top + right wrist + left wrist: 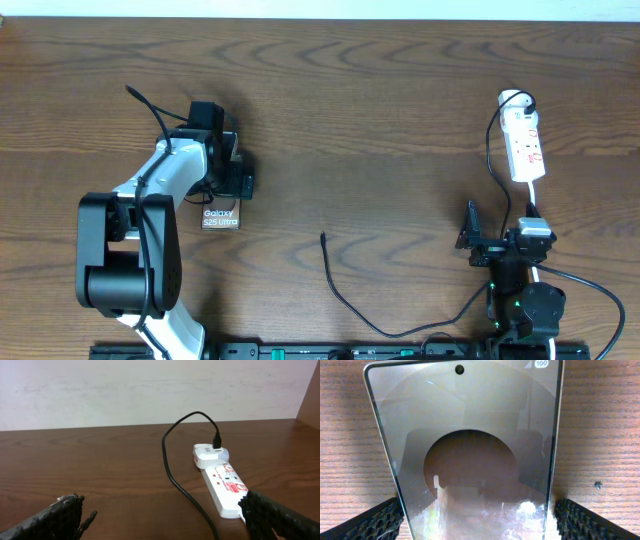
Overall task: Plug charger to phone and switch on socket
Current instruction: 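Lower the left gripper and close it on the phone box sides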
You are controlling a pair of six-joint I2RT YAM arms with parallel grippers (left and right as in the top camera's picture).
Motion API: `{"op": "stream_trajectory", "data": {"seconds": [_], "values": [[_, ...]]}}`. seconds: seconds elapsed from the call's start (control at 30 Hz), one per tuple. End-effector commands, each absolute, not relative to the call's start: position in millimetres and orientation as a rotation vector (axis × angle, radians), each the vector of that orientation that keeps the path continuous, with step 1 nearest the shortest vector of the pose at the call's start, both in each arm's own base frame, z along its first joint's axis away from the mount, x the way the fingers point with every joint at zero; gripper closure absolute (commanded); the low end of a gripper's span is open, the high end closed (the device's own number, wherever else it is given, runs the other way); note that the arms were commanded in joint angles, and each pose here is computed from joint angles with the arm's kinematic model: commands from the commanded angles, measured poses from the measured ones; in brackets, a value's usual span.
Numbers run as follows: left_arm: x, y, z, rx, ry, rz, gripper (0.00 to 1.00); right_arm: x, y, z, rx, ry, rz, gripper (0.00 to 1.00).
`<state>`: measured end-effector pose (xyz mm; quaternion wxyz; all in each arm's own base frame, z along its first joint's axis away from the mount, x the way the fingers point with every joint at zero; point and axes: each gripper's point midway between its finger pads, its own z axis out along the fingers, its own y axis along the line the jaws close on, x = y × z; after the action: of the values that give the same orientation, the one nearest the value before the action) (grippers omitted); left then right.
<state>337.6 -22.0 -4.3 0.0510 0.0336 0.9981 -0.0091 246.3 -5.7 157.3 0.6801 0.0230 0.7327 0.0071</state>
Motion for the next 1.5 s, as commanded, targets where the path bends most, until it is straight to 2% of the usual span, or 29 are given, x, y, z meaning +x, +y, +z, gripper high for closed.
{"op": "stream_trajectory", "data": {"seconds": [0.0,0.67,1.47], "values": [[316.0,-24.5,-20.3,0.081,3.11,-0.038,0.02,246.3,-2.8,155.8,0.051,1.648,0.031,0.01],[302.0,-23.7,-21.4,0.058,3.165,-0.035,0.02,246.3,-2.8,155.6,0.051,1.649,0.031,0.01],[310.2,-24.2,-21.4,0.059,3.132,-0.037,0.02,246.3,-2.8,155.6,0.051,1.649,0.031,0.01]]}}
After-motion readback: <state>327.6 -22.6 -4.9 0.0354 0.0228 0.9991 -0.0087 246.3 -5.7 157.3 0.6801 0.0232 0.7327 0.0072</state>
